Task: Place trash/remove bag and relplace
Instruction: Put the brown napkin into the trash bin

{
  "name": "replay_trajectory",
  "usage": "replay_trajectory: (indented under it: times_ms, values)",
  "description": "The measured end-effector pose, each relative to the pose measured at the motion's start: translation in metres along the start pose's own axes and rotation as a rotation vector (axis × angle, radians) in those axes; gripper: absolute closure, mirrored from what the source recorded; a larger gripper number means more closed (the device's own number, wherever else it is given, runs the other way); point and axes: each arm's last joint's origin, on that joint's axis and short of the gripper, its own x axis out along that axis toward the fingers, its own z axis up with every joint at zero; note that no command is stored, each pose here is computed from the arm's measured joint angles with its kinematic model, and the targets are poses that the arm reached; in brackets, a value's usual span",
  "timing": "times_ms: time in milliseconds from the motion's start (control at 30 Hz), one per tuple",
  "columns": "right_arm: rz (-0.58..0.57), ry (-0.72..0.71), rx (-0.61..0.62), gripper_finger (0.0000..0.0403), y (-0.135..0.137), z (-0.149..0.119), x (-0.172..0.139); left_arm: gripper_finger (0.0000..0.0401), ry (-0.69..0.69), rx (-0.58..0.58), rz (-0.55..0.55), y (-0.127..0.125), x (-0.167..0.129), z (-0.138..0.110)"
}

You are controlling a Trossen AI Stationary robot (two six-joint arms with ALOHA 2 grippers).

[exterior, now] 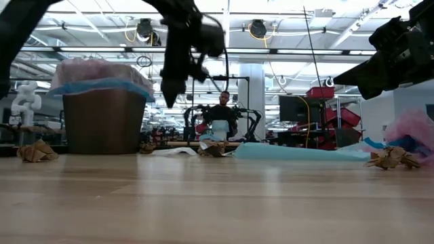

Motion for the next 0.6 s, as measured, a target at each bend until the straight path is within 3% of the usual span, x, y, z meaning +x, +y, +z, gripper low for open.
replay_trajectory:
  times_ms: [233, 600]
  values:
    - [0.0, 0.0, 0.0, 0.0403, 0.0, 0.0, 0.0, 0.0233, 0.149, -0.003, -0.012, -0.004, 0.034, -0.009]
    - [0.0, 0.0, 0.0, 0.0403, 0.0, 0.0, 0.0, 0.0233, 0.069, -0.107, -0.001, 0.005, 0.077, -0.023]
